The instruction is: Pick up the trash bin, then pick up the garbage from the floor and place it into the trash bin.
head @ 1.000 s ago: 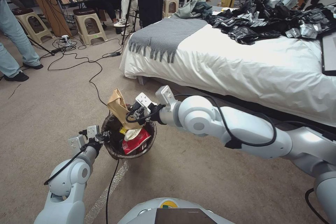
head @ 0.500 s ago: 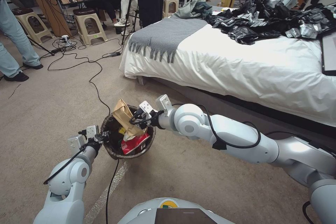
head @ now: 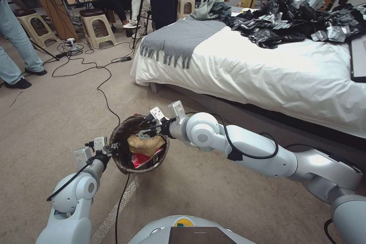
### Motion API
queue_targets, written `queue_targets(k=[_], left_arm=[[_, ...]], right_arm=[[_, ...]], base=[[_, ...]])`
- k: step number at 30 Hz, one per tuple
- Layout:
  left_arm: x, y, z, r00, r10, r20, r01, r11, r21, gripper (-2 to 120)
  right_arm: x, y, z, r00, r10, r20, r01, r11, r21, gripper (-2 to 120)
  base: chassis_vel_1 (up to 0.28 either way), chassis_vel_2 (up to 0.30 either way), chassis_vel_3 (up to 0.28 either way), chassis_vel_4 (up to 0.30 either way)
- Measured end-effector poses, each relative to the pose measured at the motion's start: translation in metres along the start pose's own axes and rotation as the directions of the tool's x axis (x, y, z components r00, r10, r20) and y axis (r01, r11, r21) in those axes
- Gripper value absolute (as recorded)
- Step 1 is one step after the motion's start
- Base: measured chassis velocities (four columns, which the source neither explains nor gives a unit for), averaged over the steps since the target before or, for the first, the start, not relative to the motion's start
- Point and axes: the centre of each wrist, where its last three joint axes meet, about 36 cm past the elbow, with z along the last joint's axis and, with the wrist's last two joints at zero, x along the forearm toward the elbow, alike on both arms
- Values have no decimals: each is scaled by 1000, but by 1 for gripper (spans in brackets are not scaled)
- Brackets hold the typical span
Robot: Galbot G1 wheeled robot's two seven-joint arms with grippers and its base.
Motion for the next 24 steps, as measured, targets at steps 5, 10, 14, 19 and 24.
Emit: queue_targets(k=[5, 10, 14, 19, 24], left_arm=[[0, 0, 0, 1000, -1, 0, 1, 1000, 0, 0], [-1, -1, 0, 1000, 1, 1, -1, 1000, -1, 0], [-2, 0, -1, 1000, 0, 1, 0, 1000, -5, 0], [-1, 3, -1, 1000, 7, -4, -7, 1000, -21, 0], [-1, 4, -3, 1000, -15, 4, 15, 998, -58, 0]], right_arm=[[7, 0, -2, 1000, 8, 14, -8, 1000, -7, 99], [19, -2, -9, 998, 24, 54, -23, 1000, -17, 100], [39, -6, -24, 989, 69, 133, -69, 998, -5, 100], [93, -62, -12, 764, 436, 475, -455, 887, -83, 100], [132, -96, 9, 572, 592, 568, -617, 767, -178, 100]], base=[[0, 0, 0, 0], [0, 0, 0, 0], [0, 0, 0, 0], [0, 0, 0, 0], [0, 0, 0, 0]])
